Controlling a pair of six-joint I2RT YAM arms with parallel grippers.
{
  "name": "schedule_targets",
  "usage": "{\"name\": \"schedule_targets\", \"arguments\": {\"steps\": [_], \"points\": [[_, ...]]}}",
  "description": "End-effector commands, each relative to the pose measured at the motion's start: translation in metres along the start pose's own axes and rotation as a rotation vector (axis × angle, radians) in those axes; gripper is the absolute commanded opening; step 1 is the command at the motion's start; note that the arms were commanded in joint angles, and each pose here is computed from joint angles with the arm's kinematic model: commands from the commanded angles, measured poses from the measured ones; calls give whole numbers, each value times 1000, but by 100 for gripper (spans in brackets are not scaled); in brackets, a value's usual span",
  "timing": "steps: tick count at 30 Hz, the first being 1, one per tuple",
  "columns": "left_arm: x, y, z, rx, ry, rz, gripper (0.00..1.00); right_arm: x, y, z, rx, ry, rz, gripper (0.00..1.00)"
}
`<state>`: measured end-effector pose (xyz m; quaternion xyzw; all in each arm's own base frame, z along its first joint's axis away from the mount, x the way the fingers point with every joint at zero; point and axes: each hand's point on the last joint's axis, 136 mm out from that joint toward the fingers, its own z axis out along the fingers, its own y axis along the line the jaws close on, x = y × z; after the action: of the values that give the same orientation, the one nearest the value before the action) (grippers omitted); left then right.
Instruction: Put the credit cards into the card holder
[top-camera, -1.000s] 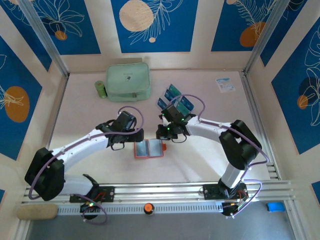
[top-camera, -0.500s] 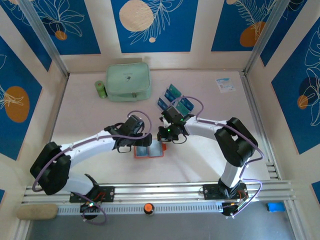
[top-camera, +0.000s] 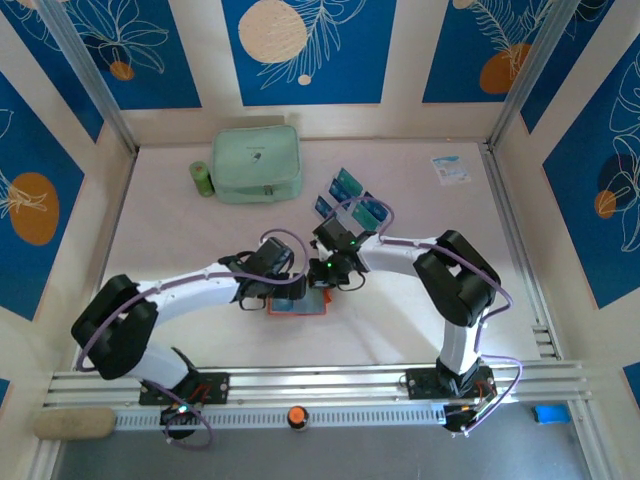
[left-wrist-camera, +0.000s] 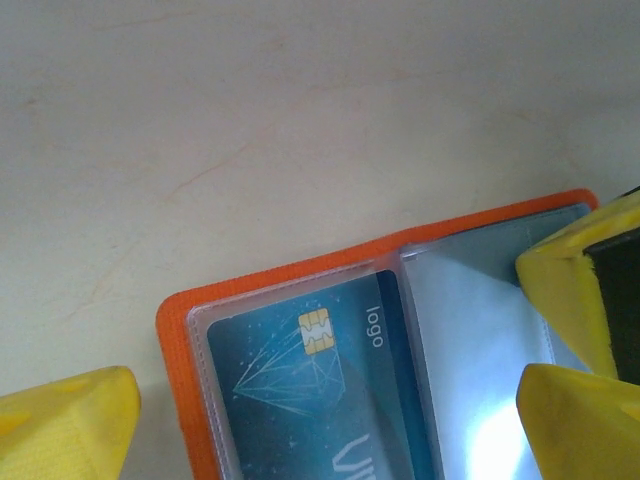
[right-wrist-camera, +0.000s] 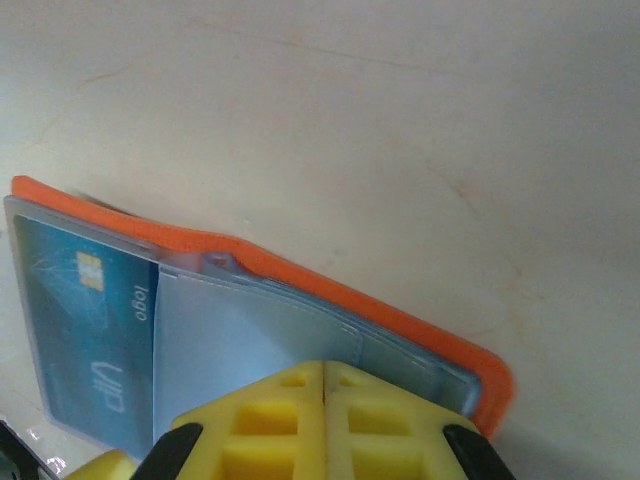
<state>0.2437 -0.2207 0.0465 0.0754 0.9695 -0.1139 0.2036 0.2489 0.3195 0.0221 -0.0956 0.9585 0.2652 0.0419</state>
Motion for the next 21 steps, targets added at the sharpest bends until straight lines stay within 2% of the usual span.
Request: {"name": "schedule_targets", "arguments": {"steps": [1,11,17,21], "points": [[9,-1,6,4,18,8,96,11,-1,9,5,49,6,0],[25,14,19,-43,47,15,94,10,-2,7,-1,42,23,0],[31,16,24,-42,58,14,91,4,7,-9,-20,2,19,0],[32,17,24,-39,56,11,90,2,8,-19,-29,-30,43,11]]}}
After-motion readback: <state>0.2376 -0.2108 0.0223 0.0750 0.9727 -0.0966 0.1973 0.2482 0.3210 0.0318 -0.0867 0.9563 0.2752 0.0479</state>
